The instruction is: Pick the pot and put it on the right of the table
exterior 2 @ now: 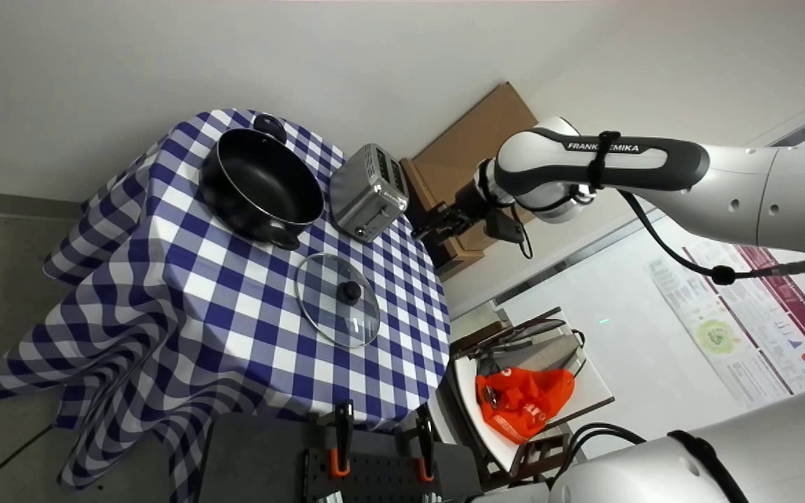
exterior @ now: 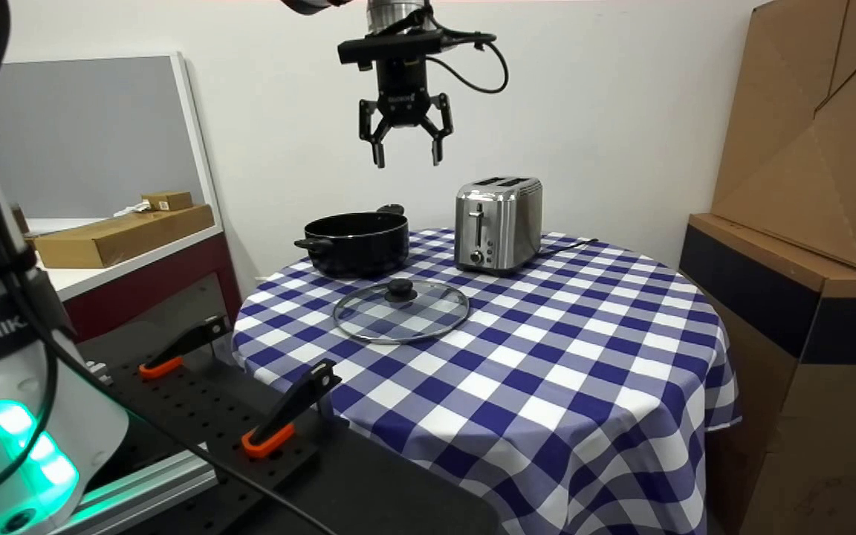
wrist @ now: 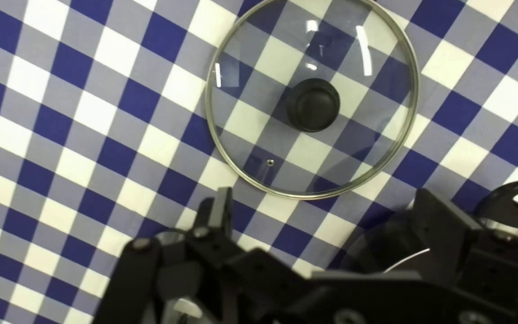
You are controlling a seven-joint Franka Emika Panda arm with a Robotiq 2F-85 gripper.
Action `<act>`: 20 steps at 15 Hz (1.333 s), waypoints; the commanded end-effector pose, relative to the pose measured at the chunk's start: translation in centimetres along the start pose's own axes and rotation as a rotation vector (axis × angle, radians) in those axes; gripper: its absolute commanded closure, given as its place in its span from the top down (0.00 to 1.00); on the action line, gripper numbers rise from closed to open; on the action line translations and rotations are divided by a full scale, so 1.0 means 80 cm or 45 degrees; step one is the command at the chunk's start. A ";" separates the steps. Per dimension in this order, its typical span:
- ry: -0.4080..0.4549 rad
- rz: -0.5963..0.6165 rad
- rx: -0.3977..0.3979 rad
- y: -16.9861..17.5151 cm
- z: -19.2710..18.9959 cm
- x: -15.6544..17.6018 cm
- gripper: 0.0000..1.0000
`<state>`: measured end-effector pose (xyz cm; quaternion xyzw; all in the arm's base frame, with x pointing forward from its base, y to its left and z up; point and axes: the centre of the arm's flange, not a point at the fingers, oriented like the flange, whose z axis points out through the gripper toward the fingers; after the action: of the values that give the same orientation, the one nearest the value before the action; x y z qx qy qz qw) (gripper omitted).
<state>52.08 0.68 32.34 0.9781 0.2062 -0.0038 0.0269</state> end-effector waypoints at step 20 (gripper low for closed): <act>0.186 0.205 -0.014 -0.137 0.036 0.065 1.00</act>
<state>52.78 13.78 29.18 0.9773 0.2016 0.0632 0.0157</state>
